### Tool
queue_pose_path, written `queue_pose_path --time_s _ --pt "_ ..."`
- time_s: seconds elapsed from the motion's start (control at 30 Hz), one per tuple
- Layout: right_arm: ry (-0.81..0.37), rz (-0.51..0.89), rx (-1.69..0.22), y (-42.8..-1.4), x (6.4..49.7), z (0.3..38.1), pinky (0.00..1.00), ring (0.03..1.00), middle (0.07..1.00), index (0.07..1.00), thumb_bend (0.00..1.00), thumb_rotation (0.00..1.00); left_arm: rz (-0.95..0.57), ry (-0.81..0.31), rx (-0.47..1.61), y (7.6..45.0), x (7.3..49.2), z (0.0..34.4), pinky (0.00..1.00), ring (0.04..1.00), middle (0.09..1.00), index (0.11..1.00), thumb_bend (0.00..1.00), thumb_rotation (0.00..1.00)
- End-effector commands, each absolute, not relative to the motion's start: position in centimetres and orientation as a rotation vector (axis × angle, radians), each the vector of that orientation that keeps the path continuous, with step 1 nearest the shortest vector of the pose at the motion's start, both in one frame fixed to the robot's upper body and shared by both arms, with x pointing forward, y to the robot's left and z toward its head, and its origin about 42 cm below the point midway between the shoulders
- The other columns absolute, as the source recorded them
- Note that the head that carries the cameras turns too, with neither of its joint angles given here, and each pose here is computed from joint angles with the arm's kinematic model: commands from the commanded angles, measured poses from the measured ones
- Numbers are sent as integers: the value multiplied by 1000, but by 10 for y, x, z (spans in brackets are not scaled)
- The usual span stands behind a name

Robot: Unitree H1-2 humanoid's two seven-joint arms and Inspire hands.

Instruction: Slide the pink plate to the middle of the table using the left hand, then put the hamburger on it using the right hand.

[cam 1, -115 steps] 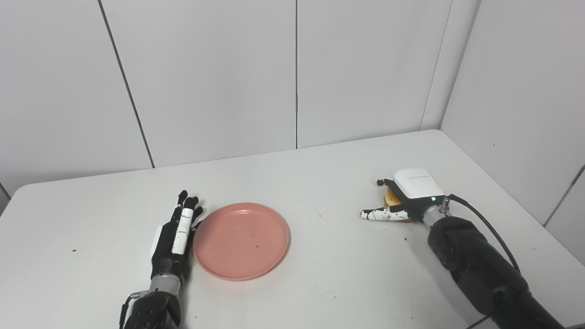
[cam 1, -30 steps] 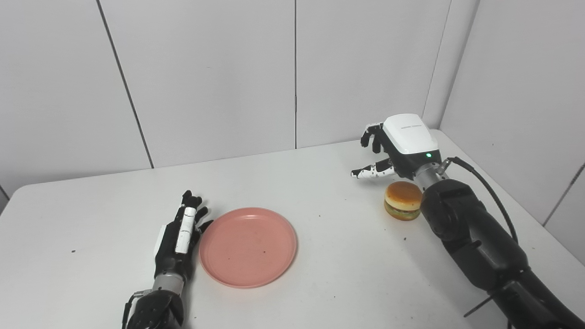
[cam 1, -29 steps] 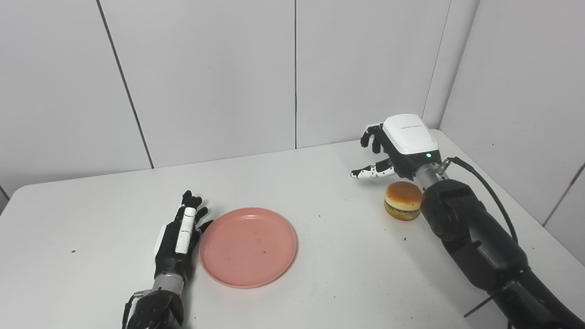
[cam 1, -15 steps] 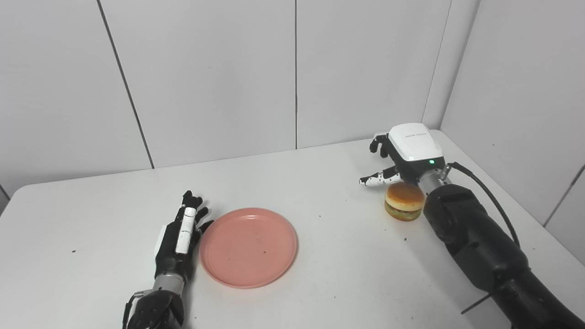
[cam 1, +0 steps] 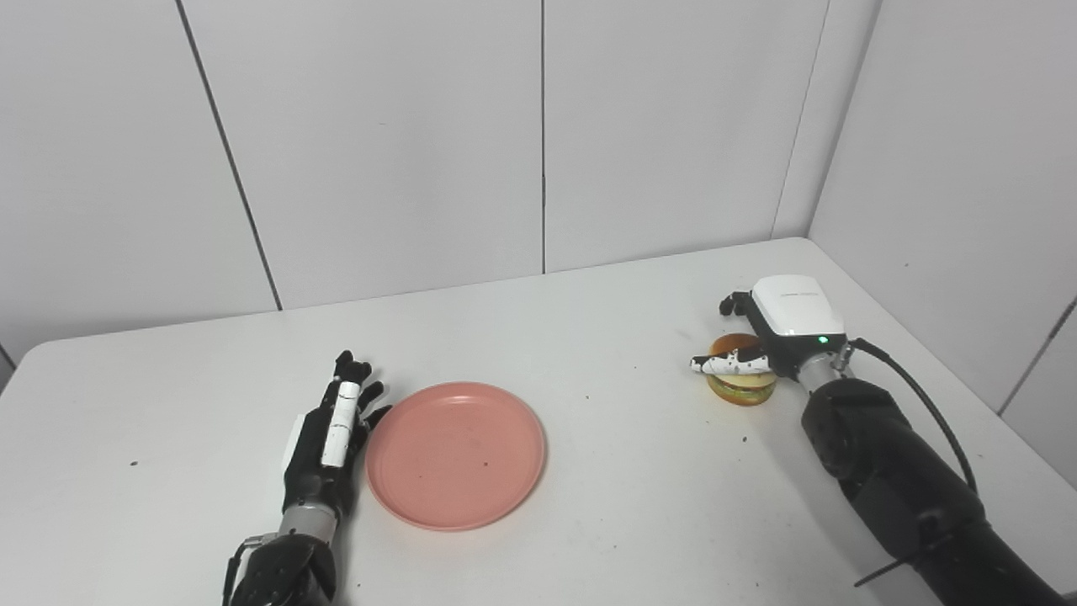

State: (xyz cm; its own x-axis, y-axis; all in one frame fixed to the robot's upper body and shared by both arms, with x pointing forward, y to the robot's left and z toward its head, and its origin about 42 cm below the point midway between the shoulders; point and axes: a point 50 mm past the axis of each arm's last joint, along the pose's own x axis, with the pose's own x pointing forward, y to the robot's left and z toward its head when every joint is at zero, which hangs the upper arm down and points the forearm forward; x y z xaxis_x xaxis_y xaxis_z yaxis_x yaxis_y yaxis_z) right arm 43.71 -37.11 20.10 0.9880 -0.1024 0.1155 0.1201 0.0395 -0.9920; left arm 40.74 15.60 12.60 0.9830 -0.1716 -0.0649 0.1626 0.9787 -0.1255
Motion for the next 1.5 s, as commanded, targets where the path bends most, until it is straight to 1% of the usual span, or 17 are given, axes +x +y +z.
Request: queue_pose_path --time_s 0.0,0.13,0.2,0.23,0.43,0.57,0.67,0.73,0.8,0.93,0.97,1.0,1.07,1.23,1.27,1.4,1.47 --pt "-77 -220 -1538 -376 448 227 540 640 694 651 831 648 -192 91 -108 154 410 130 810 922 962 1000 853 873" --pt "-27 -202 -1508 -375 446 220 562 662 714 667 836 660 -198 91 -109 153 410 131 822 927 963 1000 856 871" --pt "-5 -195 -1489 -372 444 217 561 664 712 667 836 651 -200 93 -107 153 410 132 770 926 964 1000 854 873" --pt "11 -190 -1475 -370 443 215 563 674 721 667 827 645 -201 95 -107 153 410 132 808 926 965 1000 853 875" --pt "53 -174 -1414 -367 439 205 547 662 714 662 805 623 -200 97 -106 154 411 131 872 926 964 1000 853 871" --pt "69 -163 -1396 -366 436 200 530 657 706 655 800 605 -199 97 -103 154 411 132 784 918 962 1000 859 872" --pt "88 -157 -1389 -365 435 196 540 669 716 660 799 602 -201 98 -105 154 411 133 851 922 965 1000 854 877" --pt "89 -154 -1393 -365 434 194 537 659 712 657 798 600 -203 100 -110 154 411 133 772 921 965 1000 853 873" --pt "88 -152 -1393 -366 434 193 527 646 704 656 794 604 -204 98 -115 154 411 133 723 919 964 1000 847 867" --pt "87 -157 -1390 -368 433 194 511 628 695 658 792 605 -201 97 -118 154 411 133 721 916 962 1000 840 863" --pt "85 -159 -1388 -368 433 194 493 614 687 656 794 601 -200 97 -115 154 410 133 790 917 962 1000 845 864" --pt "85 -159 -1387 -369 433 194 485 603 680 656 795 599 -200 98 -112 154 410 132 792 915 961 1000 847 867" --pt "87 -159 -1387 -370 433 194 471 586 673 658 788 603 -200 98 -111 154 410 132 701 909 960 1000 850 868" --pt "87 -153 -1379 -372 430 192 438 556 649 652 784 587 -203 101 -110 154 409 132 720 912 963 1000 846 874" --pt "95 -152 -1375 -372 430 190 443 562 653 652 784 587 -204 101 -116 154 409 132 739 915 965 1000 849 872" --pt "111 -149 -1371 -373 427 185 444 558 651 651 783 589 -201 104 -123 154 408 132 652 912 966 1000 843 856" --pt "110 -147 -1372 -373 427 183 415 519 614 630 771 574 -201 103 -114 155 408 133 639 910 964 1000 845 862"
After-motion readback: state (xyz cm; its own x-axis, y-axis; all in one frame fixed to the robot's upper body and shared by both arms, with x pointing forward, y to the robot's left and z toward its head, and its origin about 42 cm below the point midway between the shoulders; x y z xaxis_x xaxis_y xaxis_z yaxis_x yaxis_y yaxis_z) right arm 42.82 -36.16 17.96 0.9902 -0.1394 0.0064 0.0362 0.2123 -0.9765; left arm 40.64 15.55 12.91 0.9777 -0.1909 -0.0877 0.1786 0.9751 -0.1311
